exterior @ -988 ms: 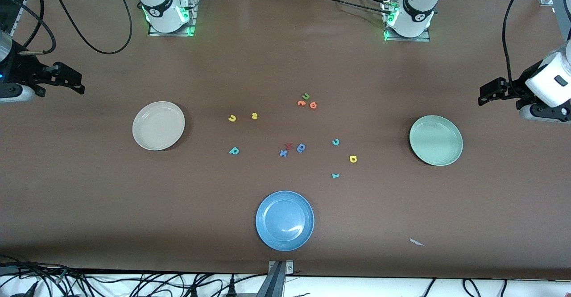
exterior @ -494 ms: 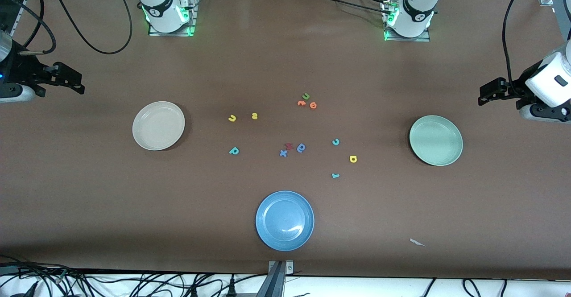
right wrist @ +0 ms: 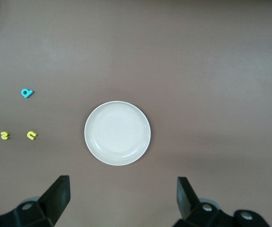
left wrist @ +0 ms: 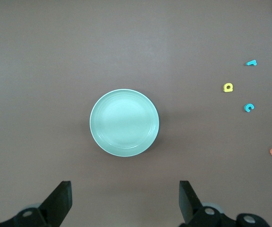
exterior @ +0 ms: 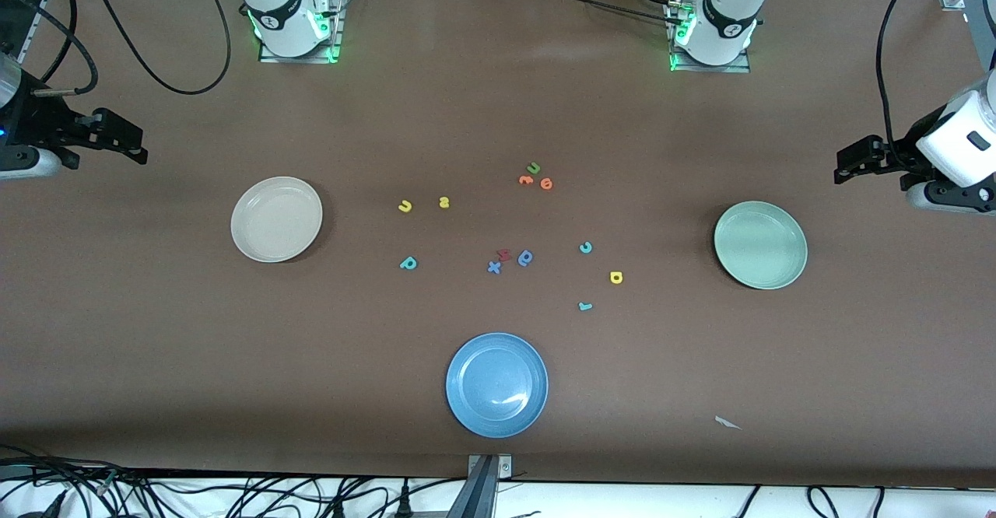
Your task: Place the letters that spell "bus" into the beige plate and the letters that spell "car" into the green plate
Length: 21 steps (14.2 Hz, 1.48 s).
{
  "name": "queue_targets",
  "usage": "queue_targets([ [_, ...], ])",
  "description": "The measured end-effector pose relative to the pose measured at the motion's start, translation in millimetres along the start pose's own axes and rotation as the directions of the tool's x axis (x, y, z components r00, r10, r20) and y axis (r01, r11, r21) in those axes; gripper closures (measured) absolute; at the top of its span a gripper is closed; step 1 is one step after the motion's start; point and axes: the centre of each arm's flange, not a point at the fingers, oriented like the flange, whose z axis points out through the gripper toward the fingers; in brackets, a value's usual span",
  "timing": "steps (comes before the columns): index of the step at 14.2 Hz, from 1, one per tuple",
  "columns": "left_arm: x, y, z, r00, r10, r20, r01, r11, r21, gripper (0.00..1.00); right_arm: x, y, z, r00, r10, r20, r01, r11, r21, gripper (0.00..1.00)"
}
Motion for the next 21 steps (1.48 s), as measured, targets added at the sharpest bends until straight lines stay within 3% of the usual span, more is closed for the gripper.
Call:
queue_targets([
  [21,0.0,0.0,0.0,1.0,0.0,0.0,0.0,1.0,0.0,0.0,0.4,1.0,1.1,1.0,0.0,0.012,0.0,1.0,0.001,0.0],
])
